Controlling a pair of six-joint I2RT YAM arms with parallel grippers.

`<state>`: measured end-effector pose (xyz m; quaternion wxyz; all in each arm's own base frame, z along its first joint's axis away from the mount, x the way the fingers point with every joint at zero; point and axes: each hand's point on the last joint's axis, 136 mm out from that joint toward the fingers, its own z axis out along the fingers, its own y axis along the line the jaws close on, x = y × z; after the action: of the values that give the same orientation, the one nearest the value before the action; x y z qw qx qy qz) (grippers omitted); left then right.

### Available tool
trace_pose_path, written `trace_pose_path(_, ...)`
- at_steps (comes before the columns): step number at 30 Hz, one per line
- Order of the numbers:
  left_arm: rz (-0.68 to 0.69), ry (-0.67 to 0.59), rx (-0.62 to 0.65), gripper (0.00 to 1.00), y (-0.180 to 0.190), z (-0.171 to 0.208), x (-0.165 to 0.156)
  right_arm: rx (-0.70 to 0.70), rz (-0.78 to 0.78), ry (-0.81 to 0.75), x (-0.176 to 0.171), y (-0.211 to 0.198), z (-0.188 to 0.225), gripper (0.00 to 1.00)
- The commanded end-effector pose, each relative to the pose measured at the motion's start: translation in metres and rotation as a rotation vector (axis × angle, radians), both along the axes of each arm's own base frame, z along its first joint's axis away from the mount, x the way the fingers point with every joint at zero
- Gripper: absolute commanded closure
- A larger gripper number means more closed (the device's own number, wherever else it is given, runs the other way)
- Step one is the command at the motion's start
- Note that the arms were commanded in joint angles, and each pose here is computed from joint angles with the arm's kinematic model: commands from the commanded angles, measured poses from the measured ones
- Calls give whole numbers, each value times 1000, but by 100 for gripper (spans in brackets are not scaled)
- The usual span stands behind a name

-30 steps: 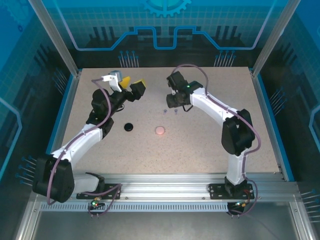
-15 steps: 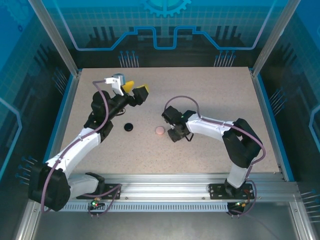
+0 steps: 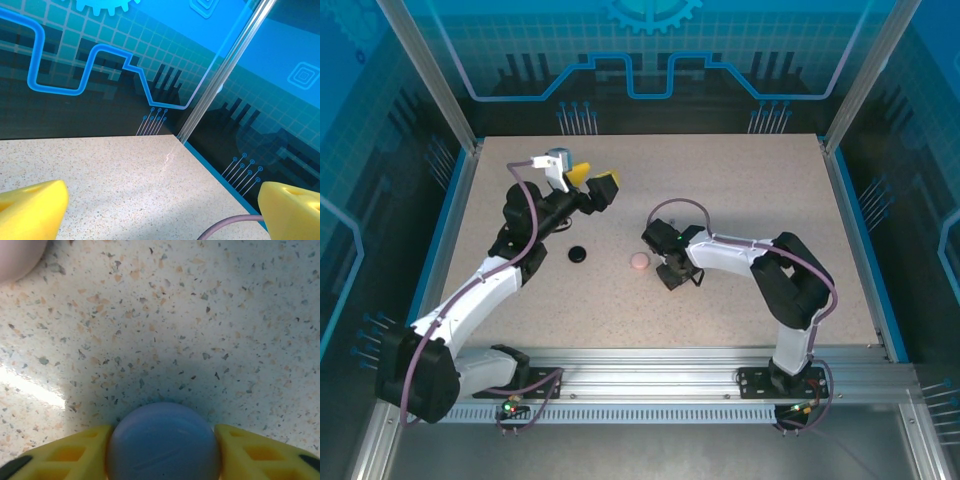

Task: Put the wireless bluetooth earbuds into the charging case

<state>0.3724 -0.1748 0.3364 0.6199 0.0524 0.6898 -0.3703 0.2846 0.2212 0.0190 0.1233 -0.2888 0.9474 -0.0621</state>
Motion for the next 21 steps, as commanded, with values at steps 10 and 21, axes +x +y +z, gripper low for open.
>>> trace_pose_path(10, -2, -28, 21, 1, -1, 9, -5, 204, -117, -90, 10, 23, 72, 25)
trace_pose_path(21, -15, -15, 25, 1, -2, 13, -6, 255, 130, 45, 5, 20, 68, 23)
